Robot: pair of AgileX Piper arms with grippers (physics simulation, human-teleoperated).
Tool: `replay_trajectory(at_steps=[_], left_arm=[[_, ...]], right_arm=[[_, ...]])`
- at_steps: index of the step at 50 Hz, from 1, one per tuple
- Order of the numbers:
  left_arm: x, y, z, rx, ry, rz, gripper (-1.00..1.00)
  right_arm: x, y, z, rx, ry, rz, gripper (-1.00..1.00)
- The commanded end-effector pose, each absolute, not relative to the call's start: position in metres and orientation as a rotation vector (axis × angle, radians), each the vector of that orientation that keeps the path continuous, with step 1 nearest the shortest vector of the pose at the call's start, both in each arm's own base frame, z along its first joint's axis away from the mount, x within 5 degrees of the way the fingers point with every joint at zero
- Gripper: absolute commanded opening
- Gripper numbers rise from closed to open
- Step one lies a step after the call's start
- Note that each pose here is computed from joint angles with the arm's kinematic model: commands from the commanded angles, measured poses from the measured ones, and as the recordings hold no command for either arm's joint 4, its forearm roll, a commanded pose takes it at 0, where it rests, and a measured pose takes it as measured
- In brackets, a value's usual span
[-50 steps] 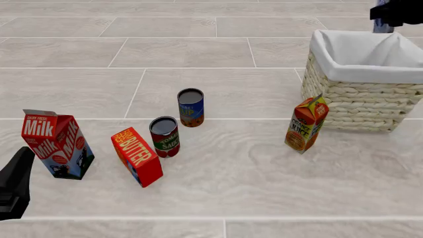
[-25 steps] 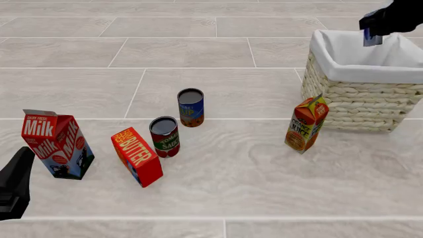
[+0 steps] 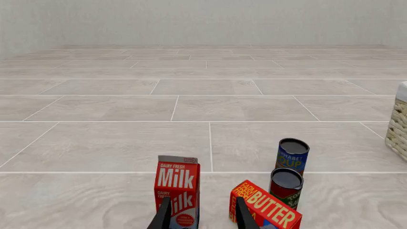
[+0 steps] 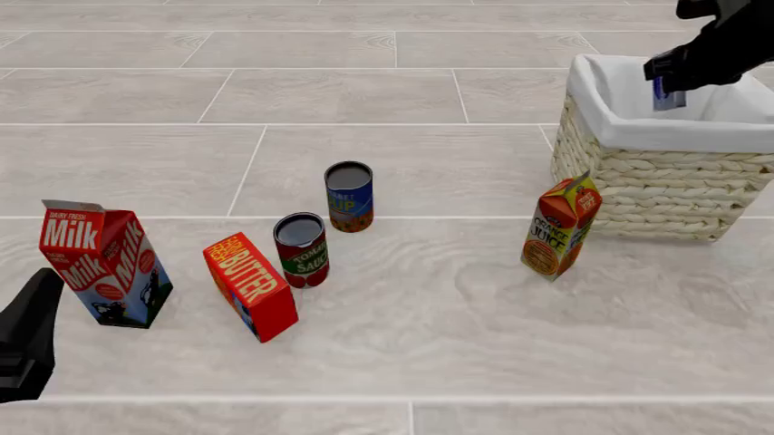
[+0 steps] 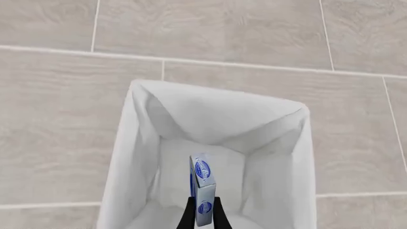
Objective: Pick the cream cheese and place it in the basket.
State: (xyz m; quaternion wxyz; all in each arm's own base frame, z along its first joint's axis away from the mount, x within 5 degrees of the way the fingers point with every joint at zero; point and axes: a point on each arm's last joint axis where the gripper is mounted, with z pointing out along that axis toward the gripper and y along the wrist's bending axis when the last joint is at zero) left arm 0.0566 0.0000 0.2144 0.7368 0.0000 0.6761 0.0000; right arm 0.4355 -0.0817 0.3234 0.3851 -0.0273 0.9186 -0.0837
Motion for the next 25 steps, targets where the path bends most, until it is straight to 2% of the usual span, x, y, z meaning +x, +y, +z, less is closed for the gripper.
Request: replay_trajectory(at_steps=[1,25], left_arm=[[0.057,0.0,0.214,0.0,1.485,0.0,1.0],[0.057,0.0,0.214,0.0,1.485,0.0,1.0]], right_arm=[[0.44,-0.082,0.319,-0.061,2.343,-0.209,-1.0],[0.442,-0.087,0.31,-0.071,2.356,-0.221,-1.0]])
